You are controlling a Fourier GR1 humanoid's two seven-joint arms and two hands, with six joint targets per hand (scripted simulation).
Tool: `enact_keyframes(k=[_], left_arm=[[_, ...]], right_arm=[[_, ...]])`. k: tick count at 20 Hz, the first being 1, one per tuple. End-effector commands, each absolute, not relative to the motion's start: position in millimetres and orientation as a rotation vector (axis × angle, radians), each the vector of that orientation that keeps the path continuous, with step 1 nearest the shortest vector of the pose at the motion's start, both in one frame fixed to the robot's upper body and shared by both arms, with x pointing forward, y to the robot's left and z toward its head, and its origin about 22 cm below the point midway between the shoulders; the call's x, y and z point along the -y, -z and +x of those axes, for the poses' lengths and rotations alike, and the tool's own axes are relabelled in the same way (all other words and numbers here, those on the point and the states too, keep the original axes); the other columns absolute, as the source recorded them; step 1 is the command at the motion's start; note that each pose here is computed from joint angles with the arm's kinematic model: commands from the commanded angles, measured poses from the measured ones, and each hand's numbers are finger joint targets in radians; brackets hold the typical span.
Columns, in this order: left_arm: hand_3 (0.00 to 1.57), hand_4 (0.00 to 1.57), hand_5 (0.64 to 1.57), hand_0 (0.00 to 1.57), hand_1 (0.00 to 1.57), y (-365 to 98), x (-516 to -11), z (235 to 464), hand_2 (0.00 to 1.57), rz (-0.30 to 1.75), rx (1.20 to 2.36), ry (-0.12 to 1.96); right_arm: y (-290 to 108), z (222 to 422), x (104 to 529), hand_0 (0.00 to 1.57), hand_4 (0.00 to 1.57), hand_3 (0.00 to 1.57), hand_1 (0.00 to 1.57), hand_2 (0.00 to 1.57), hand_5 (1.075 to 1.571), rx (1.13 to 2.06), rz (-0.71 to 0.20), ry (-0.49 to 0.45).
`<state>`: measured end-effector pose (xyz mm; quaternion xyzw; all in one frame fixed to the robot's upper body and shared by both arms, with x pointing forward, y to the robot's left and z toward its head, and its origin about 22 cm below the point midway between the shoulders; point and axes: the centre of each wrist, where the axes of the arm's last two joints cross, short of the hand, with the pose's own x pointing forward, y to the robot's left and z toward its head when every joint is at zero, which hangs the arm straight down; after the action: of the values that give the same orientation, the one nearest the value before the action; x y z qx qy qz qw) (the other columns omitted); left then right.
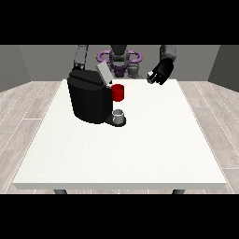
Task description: Insert the coffee pod into the coffee machine and close the lid
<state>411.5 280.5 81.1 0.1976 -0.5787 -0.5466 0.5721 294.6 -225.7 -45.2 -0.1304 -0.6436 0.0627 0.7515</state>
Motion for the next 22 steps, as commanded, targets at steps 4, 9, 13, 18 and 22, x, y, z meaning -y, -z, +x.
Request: enact_keyframes(k=[4,9,13,18,22], left_arm=[[1.34,0.6,1.571,1.4,1.4,-116.2,-247.6,427.9,1.4,0.471,1.381,1.261],[1.38,0.52,1.571,1.38,1.38,-170.7,-219.0,441.7,1.4,0.462,1.499,1.223],[1.27,0.5,1.571,1.23,1.23,-187.4,-221.4,450.0,1.26,0.446,1.424,1.145],[1.26,0.47,1.571,1.22,1.22,-225.9,-246.6,454.5,1.27,0.525,1.462,1.088],[1.25,0.48,1.571,1.23,1.23,-238.9,-226.8,456.6,1.28,0.583,1.467,1.127]], right_arm=[[32.5,305.0,230.8,0.0,0.0,0.0,0.0,0.0,1.571,1.458,-0.253,-0.173],[25.6,317.9,217.2,0.0,0.0,0.0,0.0,0.0,1.571,1.534,-0.24,-0.131],[19.9,311.0,193.2,0.0,0.0,0.0,0.0,0.0,1.571,1.538,-0.201,-0.164],[1.5,312.3,200.5,0.0,0.0,0.0,0.0,0.0,1.571,1.585,-0.185,-0.197],[-21.0,328.7,196.3,0.0,0.0,0.0,0.0,0.0,1.571,1.62,-0.191,-0.156]])
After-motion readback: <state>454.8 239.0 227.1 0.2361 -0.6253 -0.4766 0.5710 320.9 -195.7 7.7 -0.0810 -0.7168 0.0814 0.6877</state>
